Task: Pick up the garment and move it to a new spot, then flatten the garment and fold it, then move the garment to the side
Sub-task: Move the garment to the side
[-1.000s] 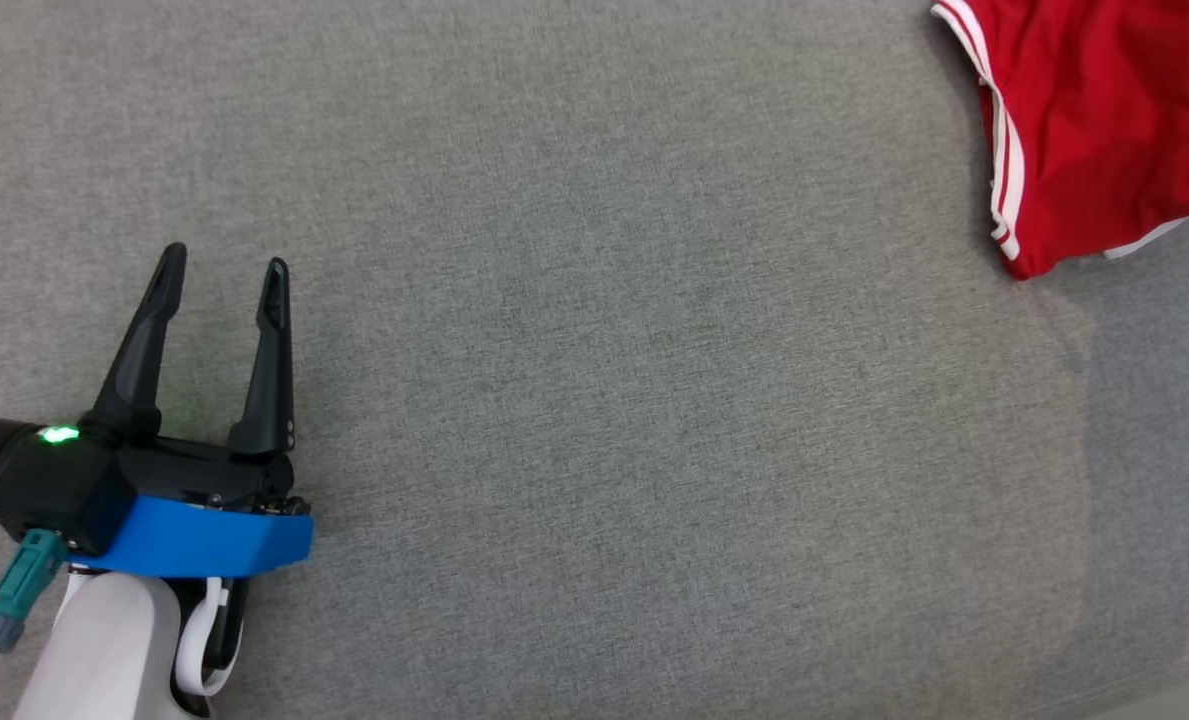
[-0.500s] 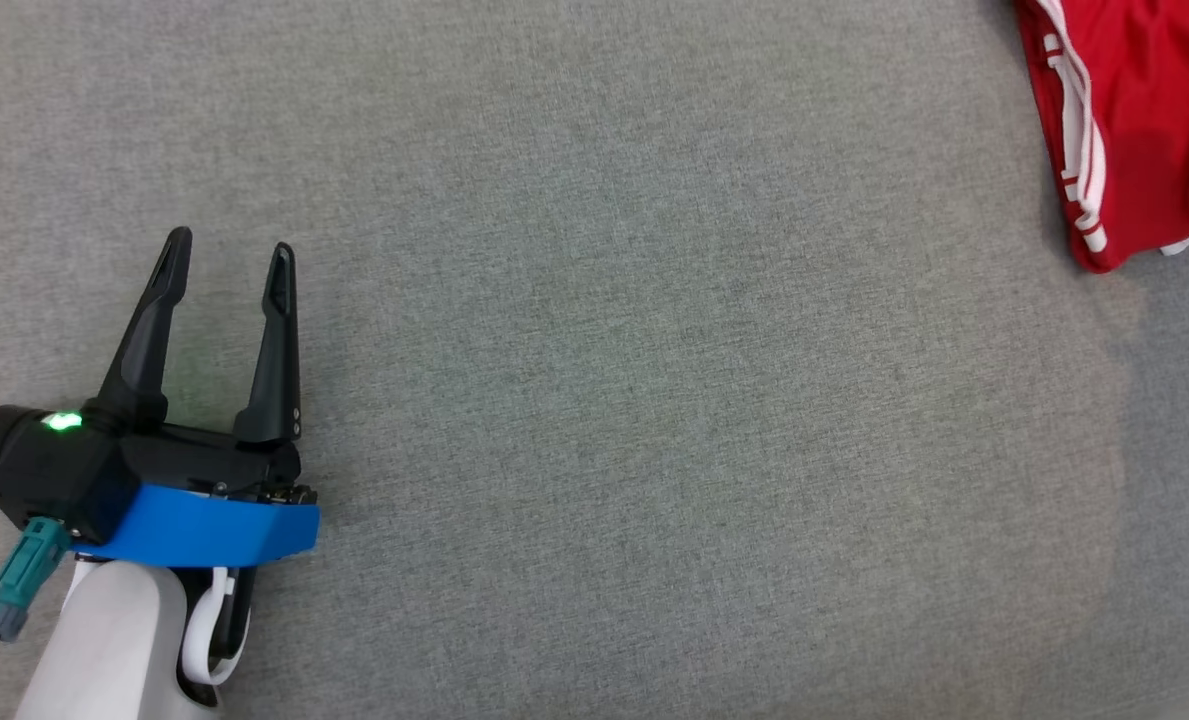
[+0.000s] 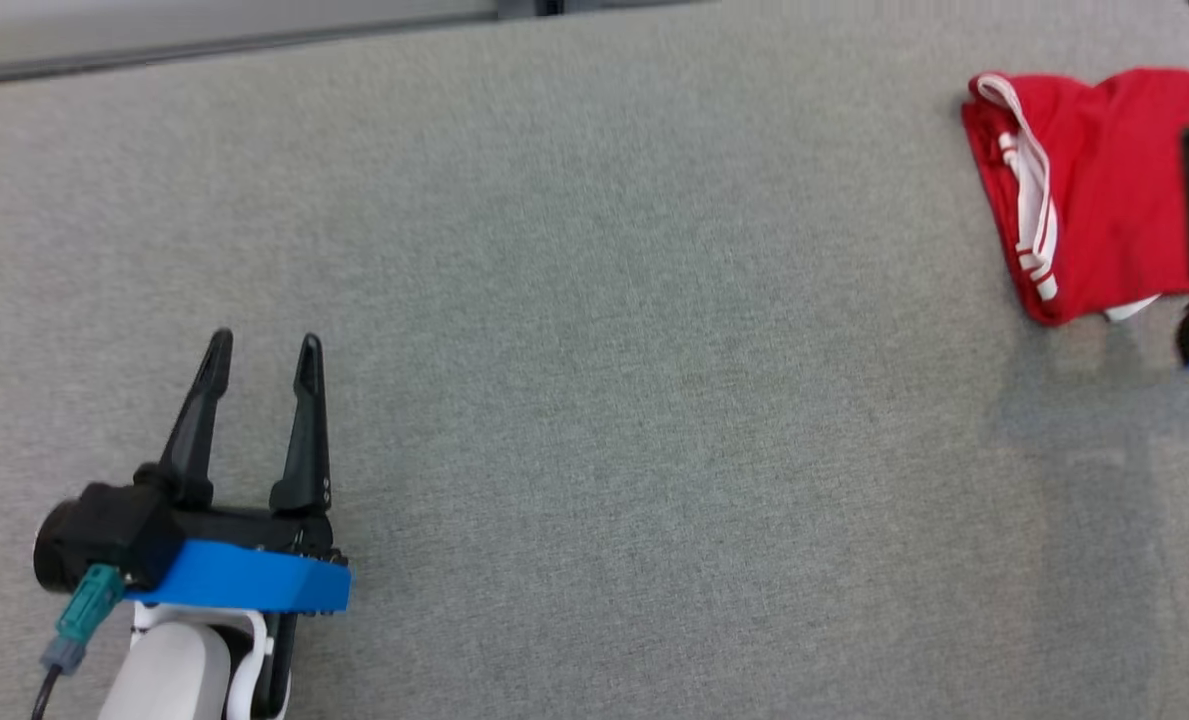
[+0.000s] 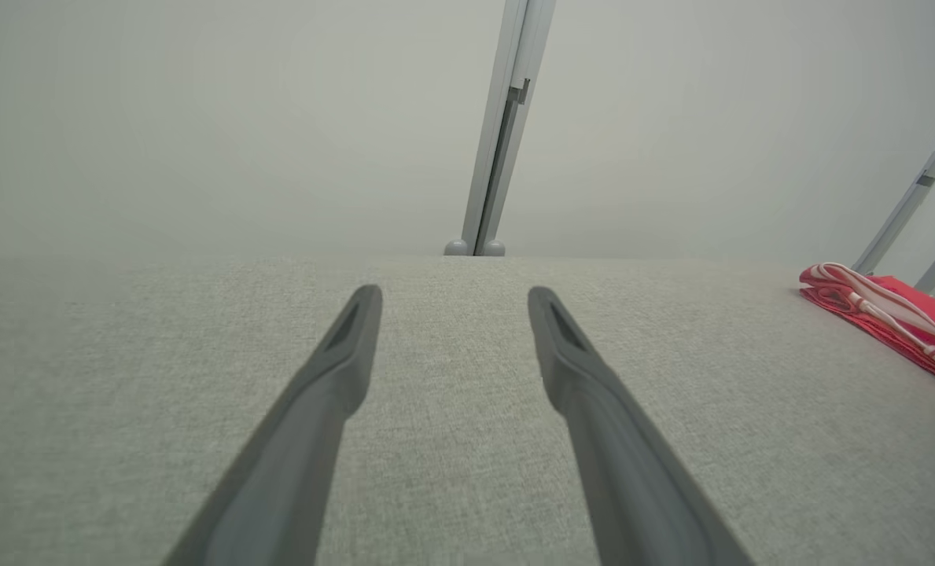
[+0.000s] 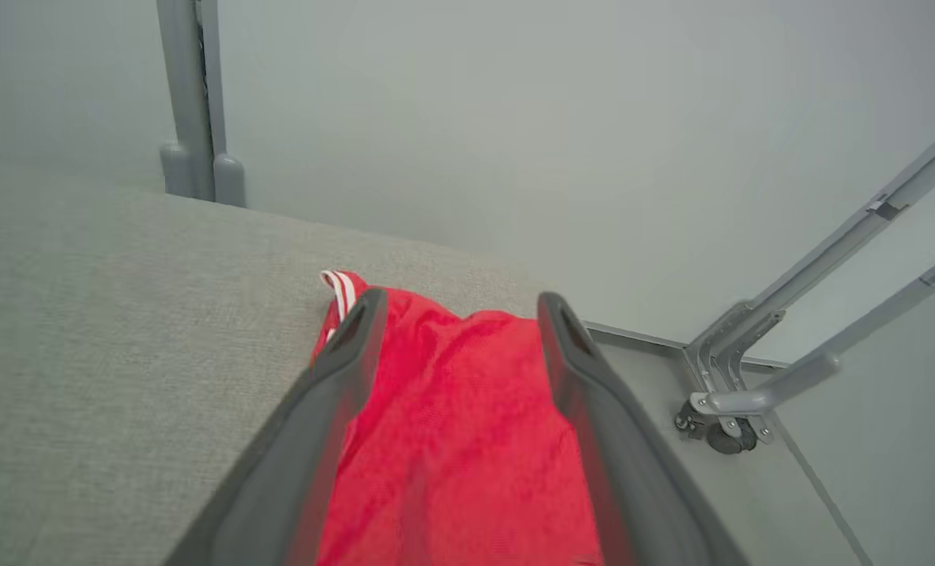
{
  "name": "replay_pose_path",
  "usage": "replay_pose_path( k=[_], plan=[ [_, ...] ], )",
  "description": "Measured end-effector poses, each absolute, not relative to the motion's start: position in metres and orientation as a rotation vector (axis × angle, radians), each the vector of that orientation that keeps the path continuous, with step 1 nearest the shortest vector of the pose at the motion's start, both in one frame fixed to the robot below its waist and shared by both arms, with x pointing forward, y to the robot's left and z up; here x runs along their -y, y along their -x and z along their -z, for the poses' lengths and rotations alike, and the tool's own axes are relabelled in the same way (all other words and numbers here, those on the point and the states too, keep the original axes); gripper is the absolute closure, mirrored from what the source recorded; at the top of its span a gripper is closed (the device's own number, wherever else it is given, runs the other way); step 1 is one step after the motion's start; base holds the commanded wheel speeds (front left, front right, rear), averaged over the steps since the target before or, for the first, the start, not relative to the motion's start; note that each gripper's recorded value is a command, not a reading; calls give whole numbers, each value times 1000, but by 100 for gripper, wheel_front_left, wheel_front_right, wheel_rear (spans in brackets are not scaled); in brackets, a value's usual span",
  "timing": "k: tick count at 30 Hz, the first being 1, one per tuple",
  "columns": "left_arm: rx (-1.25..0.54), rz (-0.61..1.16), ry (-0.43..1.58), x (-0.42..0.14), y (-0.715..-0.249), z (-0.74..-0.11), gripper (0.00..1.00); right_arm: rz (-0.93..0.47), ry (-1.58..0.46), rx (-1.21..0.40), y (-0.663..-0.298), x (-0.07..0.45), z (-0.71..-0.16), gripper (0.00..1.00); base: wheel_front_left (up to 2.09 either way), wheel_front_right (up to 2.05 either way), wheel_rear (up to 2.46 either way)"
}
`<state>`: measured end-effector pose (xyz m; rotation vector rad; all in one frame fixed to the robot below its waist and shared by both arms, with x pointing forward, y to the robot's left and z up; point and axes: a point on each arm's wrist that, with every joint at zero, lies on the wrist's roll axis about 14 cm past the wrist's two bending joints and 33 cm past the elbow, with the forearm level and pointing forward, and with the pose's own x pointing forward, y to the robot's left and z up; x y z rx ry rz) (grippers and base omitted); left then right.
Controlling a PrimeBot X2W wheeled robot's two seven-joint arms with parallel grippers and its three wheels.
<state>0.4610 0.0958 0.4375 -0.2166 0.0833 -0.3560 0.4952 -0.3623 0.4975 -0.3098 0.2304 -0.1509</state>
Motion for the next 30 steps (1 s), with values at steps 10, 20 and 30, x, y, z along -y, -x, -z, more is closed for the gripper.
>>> replay_pose_path(
  k=[10,20,30],
  plan=[
    [-60,237,214,-132,-418,-461,0,22,-47,19,-435,256,-524,0,0,0,0],
    [-68,160,214,-155,-379,-463,0,-38,-108,-8,-385,209,-512,0,0,0,0],
    [-78,100,206,-176,-350,-459,0,-84,-110,-23,-367,185,-510,0,0,0,0]
  ],
)
